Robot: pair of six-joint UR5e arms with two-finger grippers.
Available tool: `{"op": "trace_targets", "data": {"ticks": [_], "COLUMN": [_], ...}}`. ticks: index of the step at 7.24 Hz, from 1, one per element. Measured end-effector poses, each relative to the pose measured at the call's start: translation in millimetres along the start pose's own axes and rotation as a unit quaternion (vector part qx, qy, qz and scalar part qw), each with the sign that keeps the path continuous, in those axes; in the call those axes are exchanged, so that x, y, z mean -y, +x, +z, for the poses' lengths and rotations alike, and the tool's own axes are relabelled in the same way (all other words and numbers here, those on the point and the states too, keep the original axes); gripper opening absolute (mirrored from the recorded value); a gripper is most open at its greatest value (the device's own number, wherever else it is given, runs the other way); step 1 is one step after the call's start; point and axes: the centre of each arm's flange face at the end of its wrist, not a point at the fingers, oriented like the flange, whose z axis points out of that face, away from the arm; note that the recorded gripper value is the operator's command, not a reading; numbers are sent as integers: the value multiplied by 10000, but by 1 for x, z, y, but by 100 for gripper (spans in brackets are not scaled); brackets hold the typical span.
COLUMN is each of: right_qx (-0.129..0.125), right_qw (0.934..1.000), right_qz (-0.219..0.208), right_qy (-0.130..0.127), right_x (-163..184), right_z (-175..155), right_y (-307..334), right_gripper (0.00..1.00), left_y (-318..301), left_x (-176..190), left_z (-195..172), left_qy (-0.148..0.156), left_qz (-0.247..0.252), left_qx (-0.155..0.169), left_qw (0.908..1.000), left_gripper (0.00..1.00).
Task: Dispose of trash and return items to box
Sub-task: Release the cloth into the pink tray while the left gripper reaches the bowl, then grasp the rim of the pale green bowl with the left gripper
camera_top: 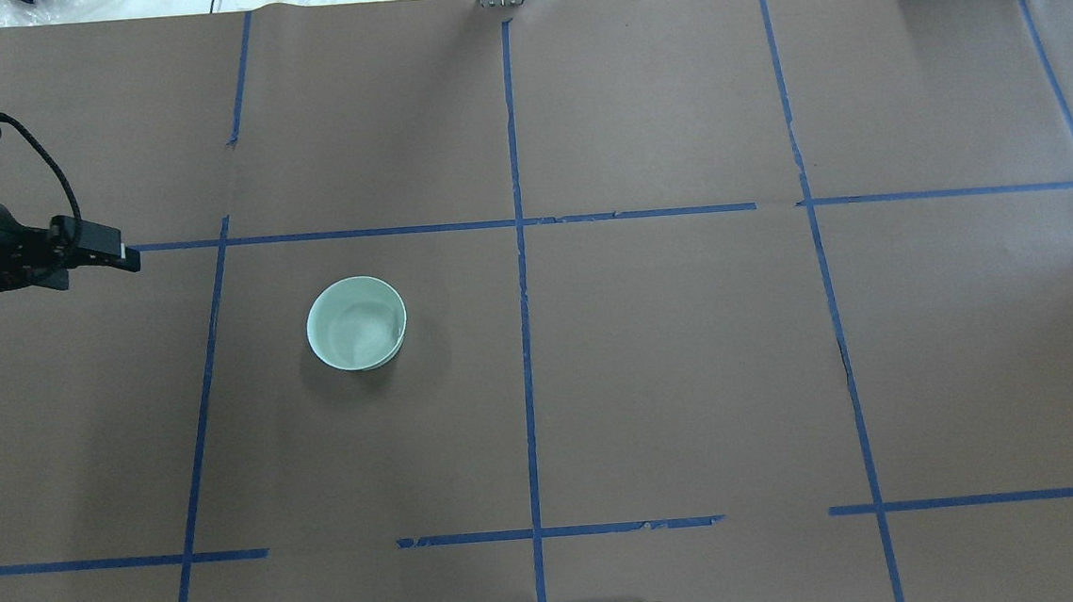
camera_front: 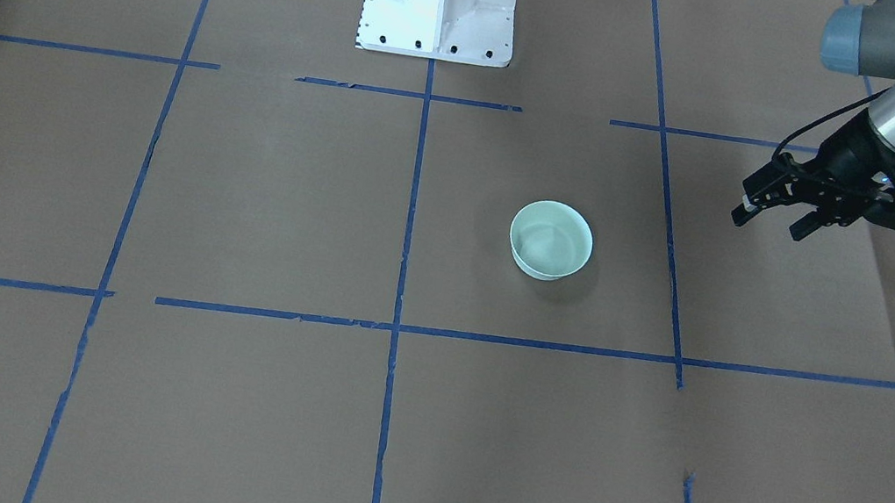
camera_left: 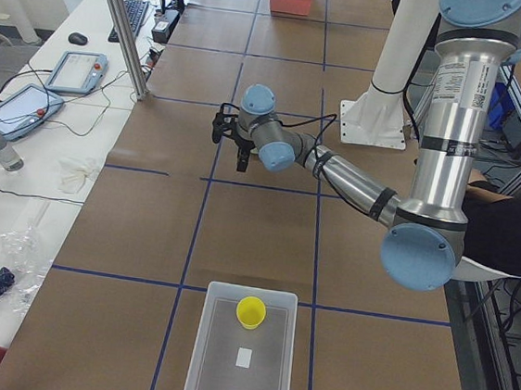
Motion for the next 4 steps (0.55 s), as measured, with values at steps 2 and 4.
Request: {"op": "trace_targets", "data": {"ticks": [2, 4], "right_qx": [317, 429], "right_qw": [9992, 9984], "right_qz": [200, 358], "right_qy": [120, 111], "right_x": [22, 44], "right_z": [-12, -17], "right_y": [-29, -86], "right_gripper": [100, 100], "left_y": [47, 86], "left_x": [-22, -39], "left_z": [35, 76], "left_qy": [-27, -10], "left_qz": [-269, -465], "left_qx": [-43, 25], "left_qw": [9996, 9989], "left_gripper": [99, 99]}}
